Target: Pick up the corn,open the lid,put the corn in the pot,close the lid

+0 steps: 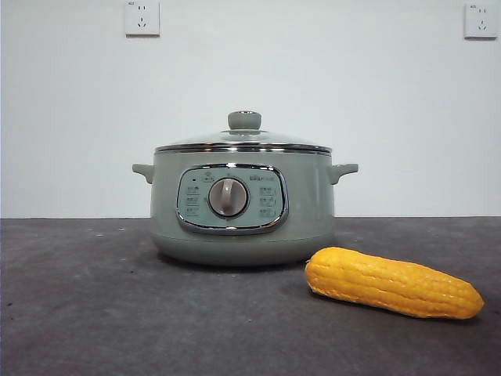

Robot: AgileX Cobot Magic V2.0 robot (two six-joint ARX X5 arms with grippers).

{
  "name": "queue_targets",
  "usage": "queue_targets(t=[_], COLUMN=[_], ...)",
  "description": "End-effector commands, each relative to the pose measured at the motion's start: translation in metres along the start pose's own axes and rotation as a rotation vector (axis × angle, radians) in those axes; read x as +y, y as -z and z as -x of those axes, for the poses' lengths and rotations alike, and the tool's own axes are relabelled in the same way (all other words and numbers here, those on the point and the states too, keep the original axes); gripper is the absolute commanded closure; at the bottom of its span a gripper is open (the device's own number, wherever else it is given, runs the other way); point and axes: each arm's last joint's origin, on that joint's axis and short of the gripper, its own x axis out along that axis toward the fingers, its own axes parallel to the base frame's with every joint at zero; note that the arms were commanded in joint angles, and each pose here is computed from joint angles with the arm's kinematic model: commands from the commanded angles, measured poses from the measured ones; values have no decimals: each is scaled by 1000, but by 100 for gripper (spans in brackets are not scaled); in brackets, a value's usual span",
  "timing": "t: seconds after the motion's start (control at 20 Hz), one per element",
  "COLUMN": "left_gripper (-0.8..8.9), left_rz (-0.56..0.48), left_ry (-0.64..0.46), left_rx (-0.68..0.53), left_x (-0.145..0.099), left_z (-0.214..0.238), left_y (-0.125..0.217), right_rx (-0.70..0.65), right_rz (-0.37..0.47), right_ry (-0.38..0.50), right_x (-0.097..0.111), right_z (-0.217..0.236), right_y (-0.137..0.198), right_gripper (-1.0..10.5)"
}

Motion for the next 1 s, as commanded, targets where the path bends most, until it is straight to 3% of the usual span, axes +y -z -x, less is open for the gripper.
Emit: queue_targets(t=[0.05, 0.3, 0.65, 1.0], left_gripper=[816, 817, 818, 818], left_rz=[88, 155, 355, 433], left_ry=[61, 74, 132, 261], left_rx=[-20, -25, -22, 64], left_x=[-2, -2, 0, 4], left_z=[-1, -1, 2, -1], left_y=[1, 0, -20, -64], right_rx=[-5, -11, 17, 23], right_rz=[-88, -214, -534, -678], right_ry=[-6, -35, -295, -402], right_x=[0, 1, 8, 11], right_z=[-1, -1, 6, 18], right_y=[2, 1, -16, -54], right_gripper=[963, 963, 963, 963])
